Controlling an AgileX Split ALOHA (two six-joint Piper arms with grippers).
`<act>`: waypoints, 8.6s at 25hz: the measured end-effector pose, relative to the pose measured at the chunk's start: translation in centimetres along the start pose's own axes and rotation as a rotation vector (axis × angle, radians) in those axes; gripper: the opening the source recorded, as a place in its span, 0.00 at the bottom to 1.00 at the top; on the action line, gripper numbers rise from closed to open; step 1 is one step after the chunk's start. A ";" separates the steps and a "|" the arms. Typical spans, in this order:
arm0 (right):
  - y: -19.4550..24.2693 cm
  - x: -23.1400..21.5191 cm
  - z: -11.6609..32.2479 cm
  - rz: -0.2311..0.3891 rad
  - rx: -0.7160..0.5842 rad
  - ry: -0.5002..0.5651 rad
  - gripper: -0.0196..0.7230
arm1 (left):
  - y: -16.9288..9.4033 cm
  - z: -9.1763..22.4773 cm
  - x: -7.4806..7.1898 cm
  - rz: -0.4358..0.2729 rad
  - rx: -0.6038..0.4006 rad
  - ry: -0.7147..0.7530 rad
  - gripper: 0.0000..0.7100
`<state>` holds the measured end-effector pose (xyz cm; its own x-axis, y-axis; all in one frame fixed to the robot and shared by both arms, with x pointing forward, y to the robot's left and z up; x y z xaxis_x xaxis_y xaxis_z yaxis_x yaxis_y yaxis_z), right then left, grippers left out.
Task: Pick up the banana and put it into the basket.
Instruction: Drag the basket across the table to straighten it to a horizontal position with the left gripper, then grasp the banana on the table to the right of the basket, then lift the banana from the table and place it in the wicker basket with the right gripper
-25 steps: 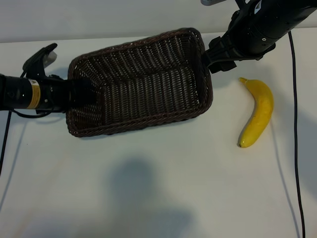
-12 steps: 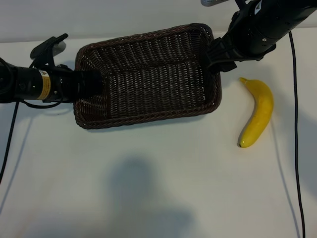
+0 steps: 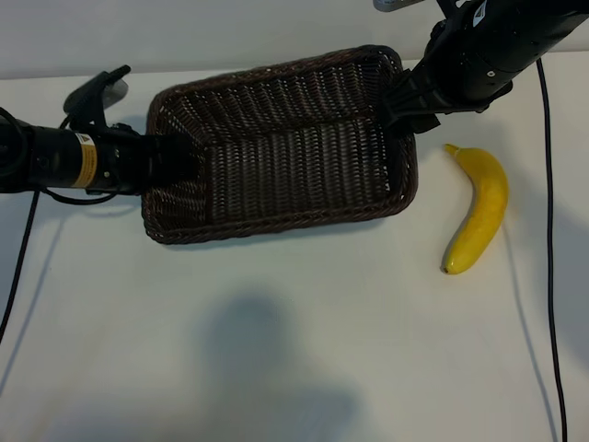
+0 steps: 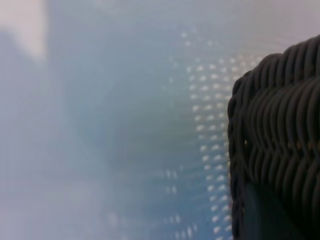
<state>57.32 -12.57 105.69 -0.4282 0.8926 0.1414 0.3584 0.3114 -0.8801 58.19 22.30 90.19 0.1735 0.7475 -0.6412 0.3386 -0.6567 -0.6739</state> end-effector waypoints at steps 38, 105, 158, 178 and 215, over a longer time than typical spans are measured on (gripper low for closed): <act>0.0 0.0 -0.1 0.004 -0.011 -0.003 0.84 | -0.7 1.0 1.0 0.087 0.046 -0.070 0.71; -3.5 -5.6 -1.5 0.220 -0.026 0.142 0.84 | -10.7 0.3 -7.5 0.248 -0.169 0.362 0.85; 9.2 -12.1 2.5 0.071 0.425 0.265 0.84 | -10.7 0.3 -7.5 0.248 -0.169 0.357 0.85; 13.1 -12.8 3.6 0.067 0.460 0.292 0.84 | -10.7 0.3 -7.5 0.248 -0.169 0.358 0.85; -0.9 -11.2 -1.5 0.062 0.090 0.329 0.59 | -10.8 0.5 -7.7 0.269 -0.159 0.359 0.83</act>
<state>63.03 -22.33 105.61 -0.1120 0.9708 0.2120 0.2944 0.2362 -0.9261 52.77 23.58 102.20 0.5737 0.5589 -0.5987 0.3702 -0.8290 -0.4192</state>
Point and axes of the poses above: a point on each arm's last joint axis where the gripper is mounted, y pointing out along that axis toward the gripper, x along the wrist's bending axis when the last joint is at zero, z = x × y, the point moved 1 cm from there along y, pointing out along that axis toward the gripper, and after that the axes turned 5 degrees about y, right-handed, at the moved point
